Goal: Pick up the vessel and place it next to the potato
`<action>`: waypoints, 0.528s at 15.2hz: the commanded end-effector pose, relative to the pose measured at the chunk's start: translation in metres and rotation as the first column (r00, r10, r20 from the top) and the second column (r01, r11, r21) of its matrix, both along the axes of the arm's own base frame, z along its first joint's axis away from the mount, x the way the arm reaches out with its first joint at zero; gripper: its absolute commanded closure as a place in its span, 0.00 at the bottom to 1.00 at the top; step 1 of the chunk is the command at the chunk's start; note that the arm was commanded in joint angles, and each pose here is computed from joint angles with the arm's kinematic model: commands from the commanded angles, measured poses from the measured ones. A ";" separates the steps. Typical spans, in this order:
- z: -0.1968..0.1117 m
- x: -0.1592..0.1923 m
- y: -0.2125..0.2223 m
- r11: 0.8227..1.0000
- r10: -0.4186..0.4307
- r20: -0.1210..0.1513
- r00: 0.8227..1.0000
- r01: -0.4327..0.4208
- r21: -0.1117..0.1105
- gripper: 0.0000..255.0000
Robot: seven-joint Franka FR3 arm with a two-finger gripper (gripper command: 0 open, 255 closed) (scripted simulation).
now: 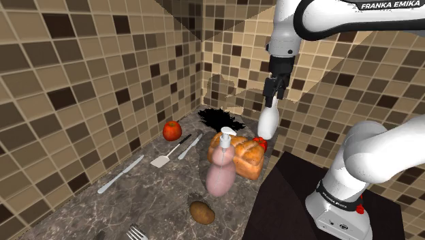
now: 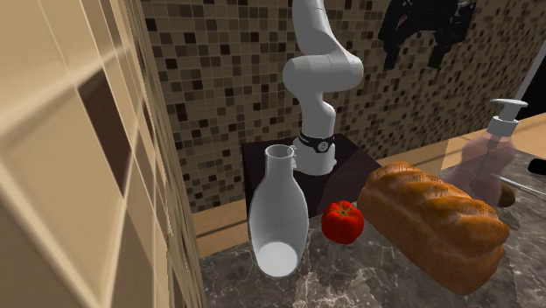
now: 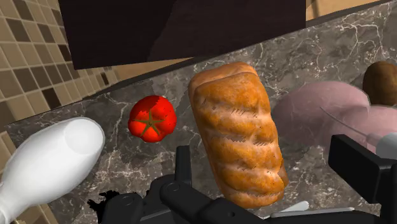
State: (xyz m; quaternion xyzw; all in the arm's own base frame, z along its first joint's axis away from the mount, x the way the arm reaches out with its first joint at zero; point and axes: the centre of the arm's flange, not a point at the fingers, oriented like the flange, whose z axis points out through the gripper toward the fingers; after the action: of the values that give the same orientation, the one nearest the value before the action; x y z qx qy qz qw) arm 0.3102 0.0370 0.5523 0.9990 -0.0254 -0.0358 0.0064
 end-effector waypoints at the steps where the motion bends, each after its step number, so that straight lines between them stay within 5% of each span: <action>1: 0.000 0.000 0.000 1.000 0.000 0.000 1.000 0.000 0.000 0.00; 8: -0.026 0.029 -0.084 1.000 0.011 0.001 1.000 -0.011 0.001 0.00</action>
State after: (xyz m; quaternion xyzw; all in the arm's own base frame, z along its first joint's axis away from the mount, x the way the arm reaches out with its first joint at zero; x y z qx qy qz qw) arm 0.3348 -0.0340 0.5289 0.9991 -0.0213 -0.0357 0.0057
